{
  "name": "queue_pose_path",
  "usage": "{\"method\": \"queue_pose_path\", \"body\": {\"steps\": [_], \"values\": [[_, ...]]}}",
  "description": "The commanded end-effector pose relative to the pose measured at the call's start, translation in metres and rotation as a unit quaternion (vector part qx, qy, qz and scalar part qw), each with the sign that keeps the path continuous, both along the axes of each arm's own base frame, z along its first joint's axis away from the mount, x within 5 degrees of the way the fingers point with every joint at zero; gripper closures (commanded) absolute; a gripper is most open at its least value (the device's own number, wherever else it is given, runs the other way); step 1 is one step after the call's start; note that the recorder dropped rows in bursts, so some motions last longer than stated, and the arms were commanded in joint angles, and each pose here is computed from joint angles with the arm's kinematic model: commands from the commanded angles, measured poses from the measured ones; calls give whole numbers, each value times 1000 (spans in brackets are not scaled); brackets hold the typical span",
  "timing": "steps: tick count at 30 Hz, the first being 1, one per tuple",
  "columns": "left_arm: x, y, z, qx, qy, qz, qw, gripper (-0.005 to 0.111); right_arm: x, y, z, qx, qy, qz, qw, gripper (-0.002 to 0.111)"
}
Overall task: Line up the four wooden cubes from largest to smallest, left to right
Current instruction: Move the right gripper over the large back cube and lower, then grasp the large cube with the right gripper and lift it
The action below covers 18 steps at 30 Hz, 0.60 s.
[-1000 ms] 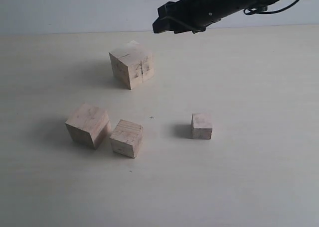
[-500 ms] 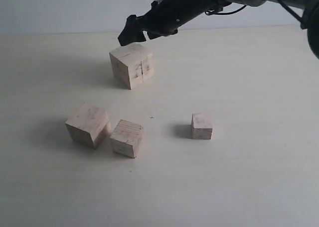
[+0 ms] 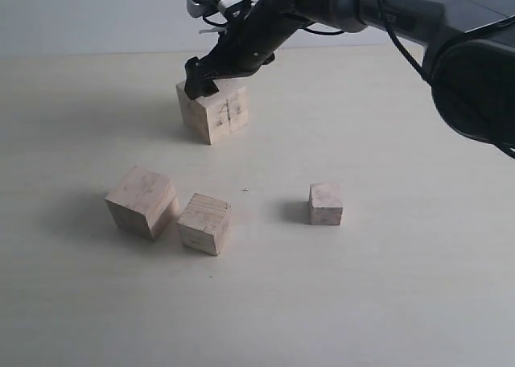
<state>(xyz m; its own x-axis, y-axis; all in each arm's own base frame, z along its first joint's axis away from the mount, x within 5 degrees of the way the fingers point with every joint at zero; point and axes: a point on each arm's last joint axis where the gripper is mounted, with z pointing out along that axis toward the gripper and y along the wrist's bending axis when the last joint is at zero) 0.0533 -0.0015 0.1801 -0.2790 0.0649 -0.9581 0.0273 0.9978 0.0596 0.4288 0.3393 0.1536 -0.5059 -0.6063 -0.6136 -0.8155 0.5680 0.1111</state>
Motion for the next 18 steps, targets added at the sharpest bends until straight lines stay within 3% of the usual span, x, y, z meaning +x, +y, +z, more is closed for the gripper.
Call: {"method": "queue_pose_path", "body": {"steps": [1, 7, 18], "values": [[0, 0, 1, 1, -8, -2, 1000, 107, -3, 7, -12, -4, 11, 4, 1000, 6], [0, 0, 1, 1, -8, -2, 1000, 107, -9, 14, -28, -8, 24, 10, 1000, 6], [0, 0, 1, 1, -8, -2, 1000, 107, -11, 14, 1, 9, 10, 11, 1000, 6]]}}
